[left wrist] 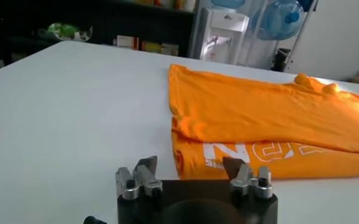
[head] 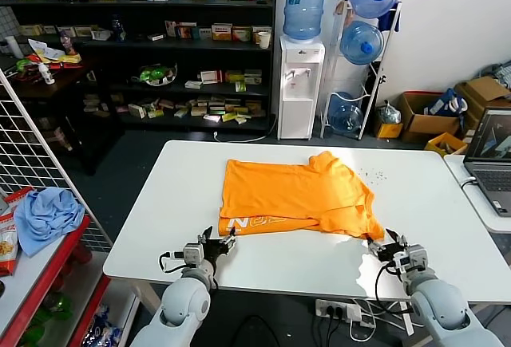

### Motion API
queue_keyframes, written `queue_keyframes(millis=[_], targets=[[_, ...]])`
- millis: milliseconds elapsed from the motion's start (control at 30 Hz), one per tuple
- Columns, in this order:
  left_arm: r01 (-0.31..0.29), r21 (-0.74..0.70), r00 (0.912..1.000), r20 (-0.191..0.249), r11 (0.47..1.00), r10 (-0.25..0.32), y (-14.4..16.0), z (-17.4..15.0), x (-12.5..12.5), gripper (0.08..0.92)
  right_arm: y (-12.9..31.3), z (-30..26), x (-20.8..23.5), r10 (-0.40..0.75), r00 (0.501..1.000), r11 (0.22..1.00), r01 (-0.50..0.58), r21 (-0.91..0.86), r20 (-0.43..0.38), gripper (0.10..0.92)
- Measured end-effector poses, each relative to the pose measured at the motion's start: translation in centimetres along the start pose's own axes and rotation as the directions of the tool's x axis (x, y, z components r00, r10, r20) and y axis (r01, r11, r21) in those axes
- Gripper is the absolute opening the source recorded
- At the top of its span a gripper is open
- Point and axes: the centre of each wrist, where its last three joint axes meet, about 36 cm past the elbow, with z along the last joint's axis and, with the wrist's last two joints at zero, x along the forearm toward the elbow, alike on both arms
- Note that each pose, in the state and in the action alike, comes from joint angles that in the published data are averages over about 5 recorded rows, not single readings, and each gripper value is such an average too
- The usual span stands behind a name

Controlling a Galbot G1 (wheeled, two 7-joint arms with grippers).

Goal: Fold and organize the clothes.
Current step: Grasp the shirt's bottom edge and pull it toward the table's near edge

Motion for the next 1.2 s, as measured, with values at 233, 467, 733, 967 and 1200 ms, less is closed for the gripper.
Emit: queue_keyframes(millis=[233, 467, 733, 967, 1200], targets=[[-0.003, -0.006, 1.0, 0.0, 1.0, 0.003, 0.0, 0.4, 0.1, 0.429, 0.0, 0.3, 0.1, 0.007, 1.0, 1.0, -0.007, -0.003, -0.023, 0.308], [-0.012, -0.01, 0.9999, -0.004, 1.0, 0.012, 0.2, 0.8, 0.8, 0.23, 0.2, 0.4, 0.7, 0.012, 0.999, 1.0, -0.012, 0.001, -0.043, 0.137], [-0.02, -0.012, 0.9998, -0.01, 1.0, 0.019, 0.4, 0.7, 1.9, 0.092, 0.3, 0.0, 2.5, 0.014, 0.998, 1.0, -0.013, 0.012, -0.054, 0.127], [-0.017, -0.028, 0.9998, -0.014, 0.999, 0.017, 1.1, 0.3, 3.6, 0.092, 1.3, -0.1, 5.0, -0.001, 0.998, 0.999, 0.003, 0.04, -0.067, 0.127], [-0.019, -0.06, 0.9996, -0.023, 0.998, 0.018, 1.6, 0.4, 6.1, 0.092, 3.2, 0.8, 8.2, -0.021, 0.995, 0.998, 0.027, 0.063, -0.1, 0.126]])
